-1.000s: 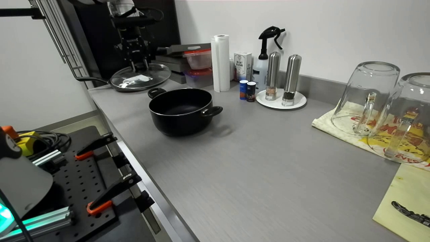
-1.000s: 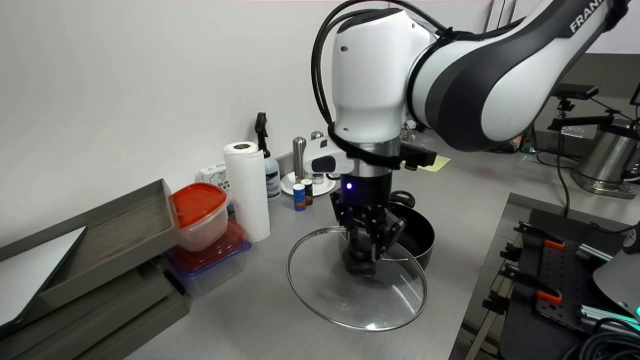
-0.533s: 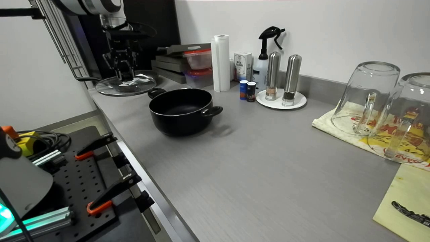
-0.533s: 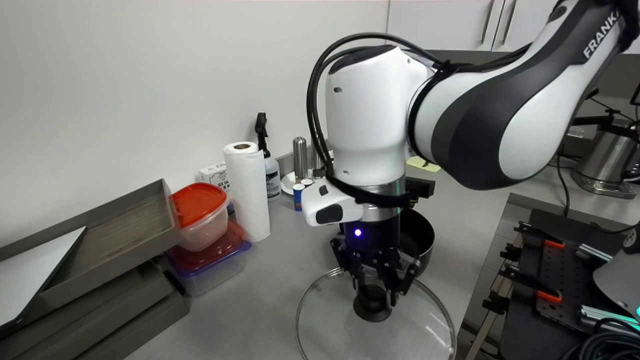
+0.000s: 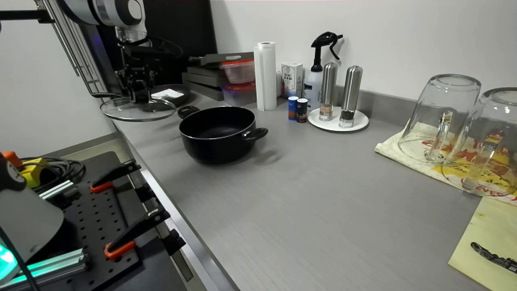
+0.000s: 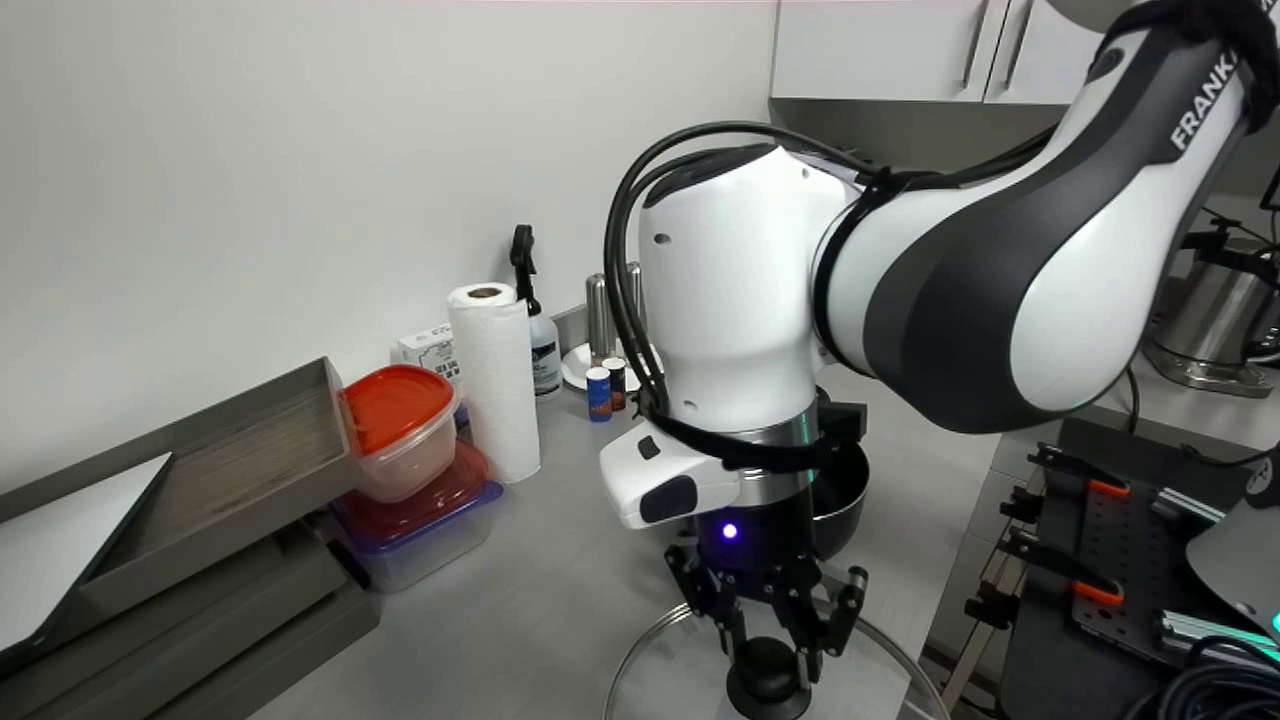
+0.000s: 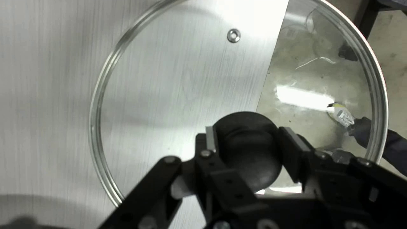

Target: Remove the glass lid from the black pot.

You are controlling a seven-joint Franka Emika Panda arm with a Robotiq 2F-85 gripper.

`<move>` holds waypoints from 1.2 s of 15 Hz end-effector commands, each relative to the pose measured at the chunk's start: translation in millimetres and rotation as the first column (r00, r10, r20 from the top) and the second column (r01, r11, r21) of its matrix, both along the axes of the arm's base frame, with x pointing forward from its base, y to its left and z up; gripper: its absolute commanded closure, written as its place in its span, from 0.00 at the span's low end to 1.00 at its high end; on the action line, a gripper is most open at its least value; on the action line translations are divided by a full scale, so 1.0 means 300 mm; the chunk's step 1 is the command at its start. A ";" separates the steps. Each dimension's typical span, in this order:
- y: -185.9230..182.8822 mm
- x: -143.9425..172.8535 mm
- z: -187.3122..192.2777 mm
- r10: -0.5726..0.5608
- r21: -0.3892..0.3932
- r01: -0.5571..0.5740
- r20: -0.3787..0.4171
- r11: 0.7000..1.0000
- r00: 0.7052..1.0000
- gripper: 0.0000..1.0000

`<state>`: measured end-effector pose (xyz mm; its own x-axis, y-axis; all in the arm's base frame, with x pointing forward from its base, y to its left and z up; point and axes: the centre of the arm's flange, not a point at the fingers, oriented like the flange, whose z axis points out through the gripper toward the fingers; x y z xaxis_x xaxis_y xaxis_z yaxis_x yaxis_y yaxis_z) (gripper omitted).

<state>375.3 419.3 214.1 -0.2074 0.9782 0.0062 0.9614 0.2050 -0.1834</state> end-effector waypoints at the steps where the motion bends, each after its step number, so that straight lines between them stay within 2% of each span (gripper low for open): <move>1: 0.028 0.030 0.012 0.023 0.027 -0.022 -0.018 0.999 1.000 0.75; 9: -0.014 0.128 -0.155 -0.035 -0.003 0.035 -0.043 0.999 0.998 0.75; 18: -0.027 0.132 -0.274 -0.054 -0.022 0.052 -0.091 0.998 0.994 0.75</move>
<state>410.1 402.3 134.5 -0.1442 0.9895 -0.0026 0.9485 0.1375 -0.2855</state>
